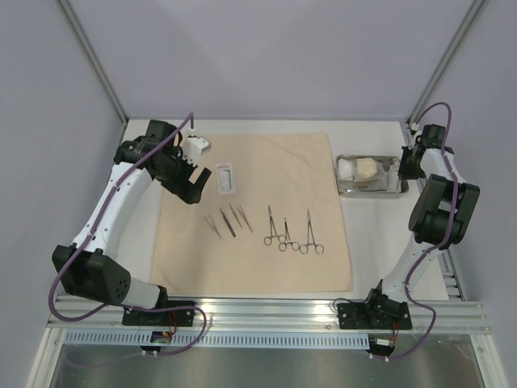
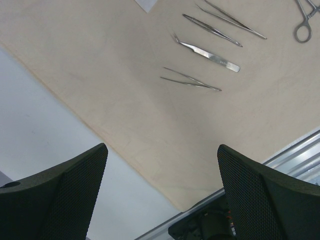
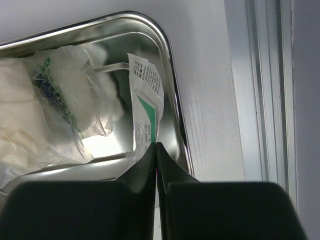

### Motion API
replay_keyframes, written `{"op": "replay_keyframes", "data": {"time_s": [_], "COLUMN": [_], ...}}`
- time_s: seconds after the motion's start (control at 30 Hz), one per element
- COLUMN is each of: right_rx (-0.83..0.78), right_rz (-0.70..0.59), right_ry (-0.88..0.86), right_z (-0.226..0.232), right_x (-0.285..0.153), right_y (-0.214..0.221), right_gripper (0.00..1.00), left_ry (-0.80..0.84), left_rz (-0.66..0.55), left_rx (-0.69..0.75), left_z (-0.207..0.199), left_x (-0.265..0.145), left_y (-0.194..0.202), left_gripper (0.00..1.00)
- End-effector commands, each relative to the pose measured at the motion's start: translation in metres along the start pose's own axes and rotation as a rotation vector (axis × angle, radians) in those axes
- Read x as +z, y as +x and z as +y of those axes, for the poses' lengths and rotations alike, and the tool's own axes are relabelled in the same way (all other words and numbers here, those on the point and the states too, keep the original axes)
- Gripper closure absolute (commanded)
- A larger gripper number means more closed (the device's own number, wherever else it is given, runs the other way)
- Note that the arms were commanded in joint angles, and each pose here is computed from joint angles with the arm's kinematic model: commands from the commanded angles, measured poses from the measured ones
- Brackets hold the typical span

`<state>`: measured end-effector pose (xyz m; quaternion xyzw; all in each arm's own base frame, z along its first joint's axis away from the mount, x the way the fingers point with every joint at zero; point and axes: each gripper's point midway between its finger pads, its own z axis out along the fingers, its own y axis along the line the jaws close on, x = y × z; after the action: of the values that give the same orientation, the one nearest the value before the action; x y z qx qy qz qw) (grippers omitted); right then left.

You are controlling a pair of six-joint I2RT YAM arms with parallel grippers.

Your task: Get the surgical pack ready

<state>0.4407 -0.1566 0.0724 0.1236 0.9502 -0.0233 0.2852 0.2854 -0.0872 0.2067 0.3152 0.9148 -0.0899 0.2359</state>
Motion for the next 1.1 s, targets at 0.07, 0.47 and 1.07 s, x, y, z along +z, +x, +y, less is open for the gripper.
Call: {"op": "replay_keyframes", "data": {"time_s": [0.07,0.47,1.07], "right_rx": [-0.079,-0.132,0.057], "right_rz": [-0.001,0.027,-0.331], "right_ry": [-0.014,0.048,0.280], "right_z": [0.008,0.002,0.015], "right_x": [0.008,0.023,-0.110], "right_y": [-0.011,-0.009,-0.087], "right_gripper": [0.99,0.82,0.51], "left_ry": [0.009,0.014,0.025], "left_rz": [-0.011,0.002,-0.019], "left_rx": [0.005,0.006,-0.101], "left_z": [-0.001,0.000,0.002], "left_x": [-0.001,0.001,0.016], "left_y": [-0.006,-0.006,-0.040], "left_gripper": [0.00,0.00,0.09]}}
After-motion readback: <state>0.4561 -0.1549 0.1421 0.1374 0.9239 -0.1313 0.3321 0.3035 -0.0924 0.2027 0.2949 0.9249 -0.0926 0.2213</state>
